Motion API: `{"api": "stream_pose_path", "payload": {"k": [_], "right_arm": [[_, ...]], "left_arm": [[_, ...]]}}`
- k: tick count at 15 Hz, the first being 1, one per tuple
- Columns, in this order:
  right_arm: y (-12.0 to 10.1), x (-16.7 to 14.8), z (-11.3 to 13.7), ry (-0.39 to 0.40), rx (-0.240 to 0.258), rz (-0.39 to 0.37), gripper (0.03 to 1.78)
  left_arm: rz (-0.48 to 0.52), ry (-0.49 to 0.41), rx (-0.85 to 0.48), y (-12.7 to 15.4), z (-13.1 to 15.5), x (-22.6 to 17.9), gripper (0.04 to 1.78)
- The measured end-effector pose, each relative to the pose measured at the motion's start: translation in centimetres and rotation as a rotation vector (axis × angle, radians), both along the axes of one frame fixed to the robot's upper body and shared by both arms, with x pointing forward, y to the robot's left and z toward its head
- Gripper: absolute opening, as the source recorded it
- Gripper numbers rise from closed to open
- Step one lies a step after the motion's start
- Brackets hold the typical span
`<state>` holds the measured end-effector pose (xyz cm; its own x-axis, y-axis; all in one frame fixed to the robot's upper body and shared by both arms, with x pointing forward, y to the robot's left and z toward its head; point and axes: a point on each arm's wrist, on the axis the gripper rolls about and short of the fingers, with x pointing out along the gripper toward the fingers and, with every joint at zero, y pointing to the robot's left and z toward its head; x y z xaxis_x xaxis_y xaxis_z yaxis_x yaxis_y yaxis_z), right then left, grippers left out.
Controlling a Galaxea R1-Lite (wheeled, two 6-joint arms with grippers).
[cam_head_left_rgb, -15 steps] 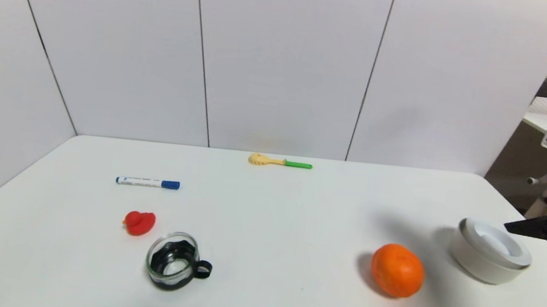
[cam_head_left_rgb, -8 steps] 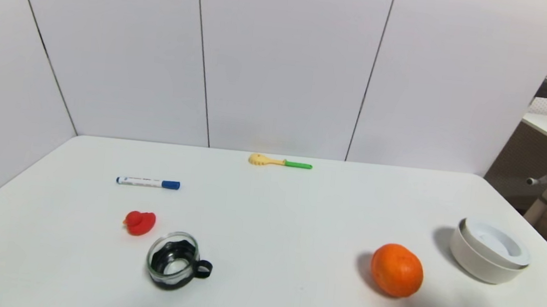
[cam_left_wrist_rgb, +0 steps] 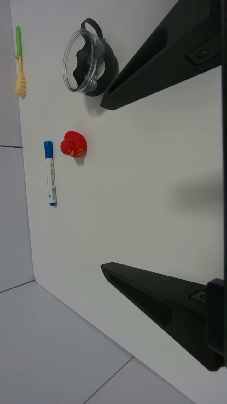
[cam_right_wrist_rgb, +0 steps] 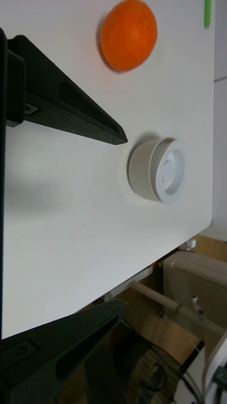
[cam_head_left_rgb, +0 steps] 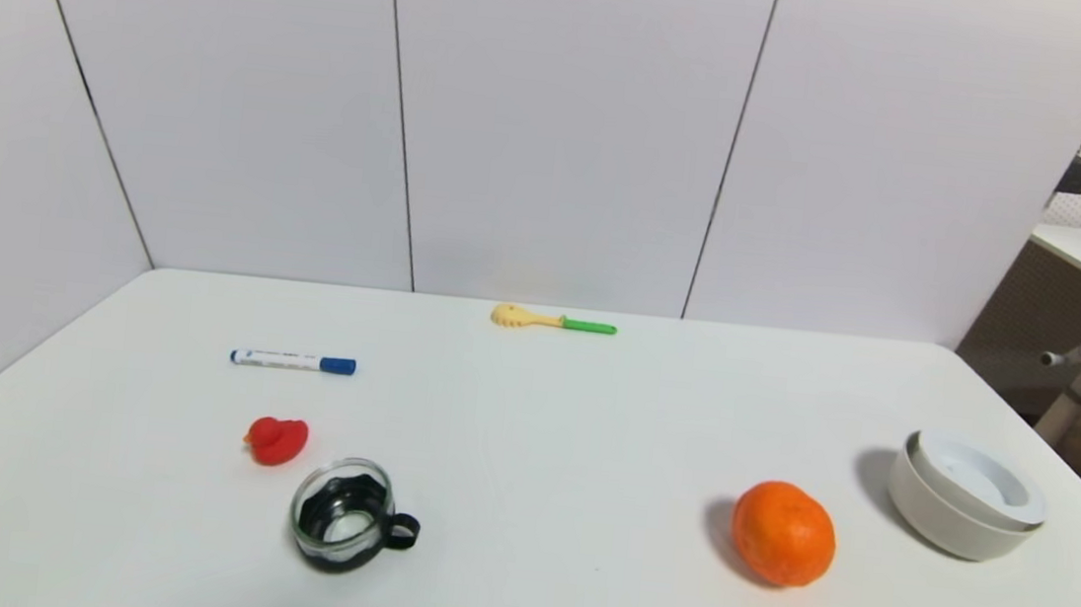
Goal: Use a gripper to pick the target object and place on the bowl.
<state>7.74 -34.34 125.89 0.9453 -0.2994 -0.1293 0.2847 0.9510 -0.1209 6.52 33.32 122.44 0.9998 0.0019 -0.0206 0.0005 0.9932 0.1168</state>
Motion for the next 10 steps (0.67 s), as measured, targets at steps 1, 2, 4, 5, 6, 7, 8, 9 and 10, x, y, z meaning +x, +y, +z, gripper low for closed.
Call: {"api": "stream_pose_path", "payload": {"k": [1,2,4,5,6,7,8,9,10], "right_arm": [[0.0,-0.4,-1.2,-0.012,0.016,-0.014,1.69],[0.0,-0.8,-2.3,-0.024,0.019,-0.010,1.69],[0.1,-1.3,-4.5,-0.053,0.030,0.044,1.69],[0.2,-1.4,-5.2,-0.079,0.043,0.096,1.69],[0.4,-1.4,-5.8,-0.095,0.052,0.152,1.69],[0.5,-1.4,-6.2,-0.105,0.058,0.203,1.69],[0.6,-1.3,-6.6,-0.114,0.060,0.254,1.69],[0.7,-1.1,-7.1,-0.115,0.061,0.291,1.69],[0.7,-1.0,-7.1,-0.154,0.058,0.312,1.69]], "left_arm": [[0.000,0.001,0.000,0.0,0.0,0.0,1.71],[0.000,0.000,0.000,0.0,0.0,0.0,1.71],[0.000,0.000,0.000,0.0,0.0,0.0,1.71],[0.000,0.000,0.000,0.0,0.0,0.0,1.71],[0.000,0.000,0.000,0.0,0.0,0.0,1.71],[0.000,0.000,0.000,0.0,0.0,0.0,1.71],[0.000,0.001,0.000,0.0,0.0,0.0,1.71],[0.000,0.000,0.000,0.0,0.0,0.0,1.71],[0.000,0.000,0.000,0.0,0.0,0.0,1.71]]}}
